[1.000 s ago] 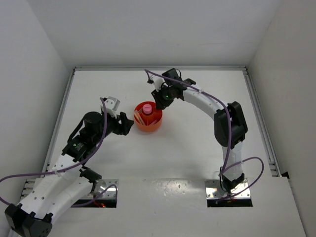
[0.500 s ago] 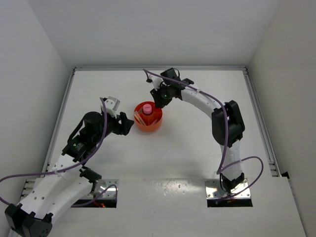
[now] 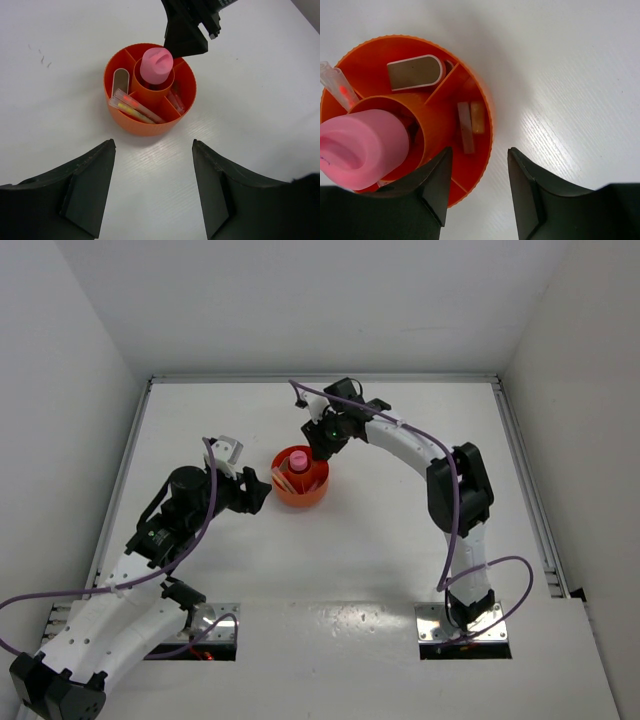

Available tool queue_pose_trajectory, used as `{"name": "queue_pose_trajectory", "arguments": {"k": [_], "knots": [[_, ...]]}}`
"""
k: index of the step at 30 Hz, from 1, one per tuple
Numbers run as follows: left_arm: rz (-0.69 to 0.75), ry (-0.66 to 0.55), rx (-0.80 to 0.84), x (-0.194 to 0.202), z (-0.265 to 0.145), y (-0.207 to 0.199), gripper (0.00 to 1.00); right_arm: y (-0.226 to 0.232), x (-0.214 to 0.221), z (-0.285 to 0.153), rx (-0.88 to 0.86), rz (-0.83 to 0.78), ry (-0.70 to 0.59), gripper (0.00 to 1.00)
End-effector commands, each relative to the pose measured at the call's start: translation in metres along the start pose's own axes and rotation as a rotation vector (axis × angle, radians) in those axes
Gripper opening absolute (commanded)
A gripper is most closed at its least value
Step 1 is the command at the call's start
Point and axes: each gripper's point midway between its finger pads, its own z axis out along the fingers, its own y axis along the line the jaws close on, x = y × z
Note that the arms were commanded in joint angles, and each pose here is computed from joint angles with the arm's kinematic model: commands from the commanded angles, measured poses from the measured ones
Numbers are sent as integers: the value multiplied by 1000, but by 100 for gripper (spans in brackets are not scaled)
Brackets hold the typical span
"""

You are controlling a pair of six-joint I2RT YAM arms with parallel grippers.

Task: Sort the stationery into containers
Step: Place the stationery in the storage box, then reset both arms

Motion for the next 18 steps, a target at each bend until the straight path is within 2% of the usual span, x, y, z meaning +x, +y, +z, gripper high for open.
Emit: {"name": "queue_pose_trajectory", "arguments": {"k": [1, 5, 7, 8, 9, 10, 11, 12, 13, 14, 15, 16, 17, 18], "knots": [[1, -43, 12, -17, -3, -3, 69, 3, -22, -7, 0, -19, -56, 48], [1, -43, 12, -17, -3, -3, 69, 4, -31, -21, 11, -36, -83, 48], [1, -43, 12, -17, -3, -3, 69, -18, -39, -41, 144, -42, -132, 48], [1, -43, 12, -17, -3, -3, 67, -44, -41, -55, 309, -50, -147, 48], [1, -43, 12, -17, -3, -3, 61, -58, -30, -75, 411, -25, -171, 48], [0, -45, 2, -17, -3, -2, 38, -72, -32, -89, 523, -16, -214, 56], [-16, -38, -15, -16, -1, 1, 25, -97, -44, -115, 686, 27, -314, 67], [-17, -33, -39, -14, 1, 6, 14, -104, -23, -118, 701, 71, -312, 76], [-30, -22, -80, -11, 3, 13, 6, -104, -27, -142, 711, 96, -358, 85], [-31, 13, -108, -2, 7, 18, 6, -105, -21, -148, 704, 120, -360, 91], [-42, 19, -130, -4, 8, 21, 13, -106, -9, -149, 705, 151, -350, 93], [-51, 31, -173, 0, 9, 29, 51, -102, -1, -150, 701, 165, -340, 100], [-50, 26, -190, -4, 10, 32, 70, -104, 7, -162, 744, 186, -330, 100], [-60, 44, -215, 1, 10, 36, 84, -102, 21, -162, 756, 190, -295, 100]]}}
